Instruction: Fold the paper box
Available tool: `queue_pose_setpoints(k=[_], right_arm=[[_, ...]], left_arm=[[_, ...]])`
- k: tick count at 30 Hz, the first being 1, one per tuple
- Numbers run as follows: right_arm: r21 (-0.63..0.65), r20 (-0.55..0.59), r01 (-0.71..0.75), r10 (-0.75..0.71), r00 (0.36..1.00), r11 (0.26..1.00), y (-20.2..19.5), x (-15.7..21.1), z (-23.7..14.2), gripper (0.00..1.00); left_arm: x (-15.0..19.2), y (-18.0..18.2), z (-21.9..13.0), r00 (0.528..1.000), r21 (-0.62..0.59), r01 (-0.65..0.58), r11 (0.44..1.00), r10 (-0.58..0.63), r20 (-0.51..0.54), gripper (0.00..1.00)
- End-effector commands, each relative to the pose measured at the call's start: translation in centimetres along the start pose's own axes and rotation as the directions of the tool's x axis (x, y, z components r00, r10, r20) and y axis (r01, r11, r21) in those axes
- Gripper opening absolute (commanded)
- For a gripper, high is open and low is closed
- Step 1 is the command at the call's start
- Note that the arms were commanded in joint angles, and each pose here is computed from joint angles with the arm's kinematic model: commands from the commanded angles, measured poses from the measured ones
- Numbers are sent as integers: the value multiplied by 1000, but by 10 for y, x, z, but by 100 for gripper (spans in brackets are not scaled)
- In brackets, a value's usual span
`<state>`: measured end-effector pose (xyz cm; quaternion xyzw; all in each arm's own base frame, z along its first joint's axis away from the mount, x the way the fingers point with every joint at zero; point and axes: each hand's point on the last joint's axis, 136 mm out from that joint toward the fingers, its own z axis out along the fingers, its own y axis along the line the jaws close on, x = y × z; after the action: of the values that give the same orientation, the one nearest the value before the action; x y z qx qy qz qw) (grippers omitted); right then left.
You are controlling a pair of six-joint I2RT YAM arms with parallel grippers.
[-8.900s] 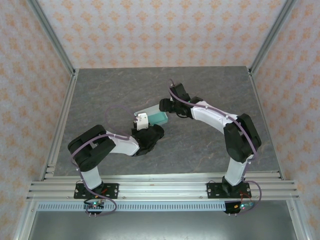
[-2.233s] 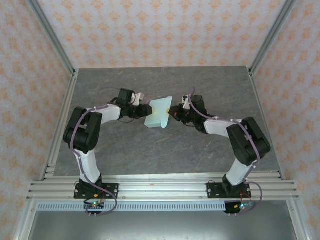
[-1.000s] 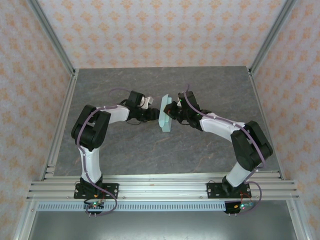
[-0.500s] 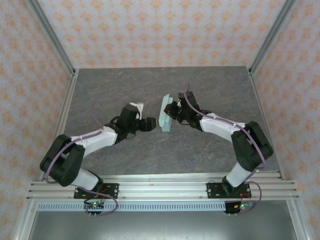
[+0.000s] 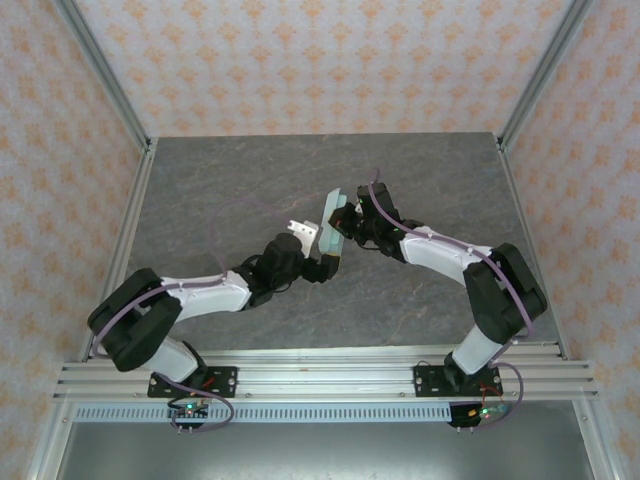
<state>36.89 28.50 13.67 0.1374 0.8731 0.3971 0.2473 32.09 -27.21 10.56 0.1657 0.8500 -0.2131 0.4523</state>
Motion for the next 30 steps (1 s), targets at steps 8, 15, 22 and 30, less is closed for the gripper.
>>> queue_pose_setpoints(k=[8,15,22,30], right_arm=[[58,5,0,-1,1000,998,-13,2,-3,4],[59,6,1,-1,1000,998,-13,2,-3,4],[63,8,-5,4,1000,998,-16,3,-3,4],[63,12,-8,7,1000,998,-17,4,-5,4]], left_arm=[[-30,2,21,987,-123,-61,991,78,138,86],[-31,2,31,985,-128,-47,991,67,161,73],[-33,0,32,981,-121,-51,991,72,178,72],[-36,-1,33,977,-119,-65,991,87,194,63]])
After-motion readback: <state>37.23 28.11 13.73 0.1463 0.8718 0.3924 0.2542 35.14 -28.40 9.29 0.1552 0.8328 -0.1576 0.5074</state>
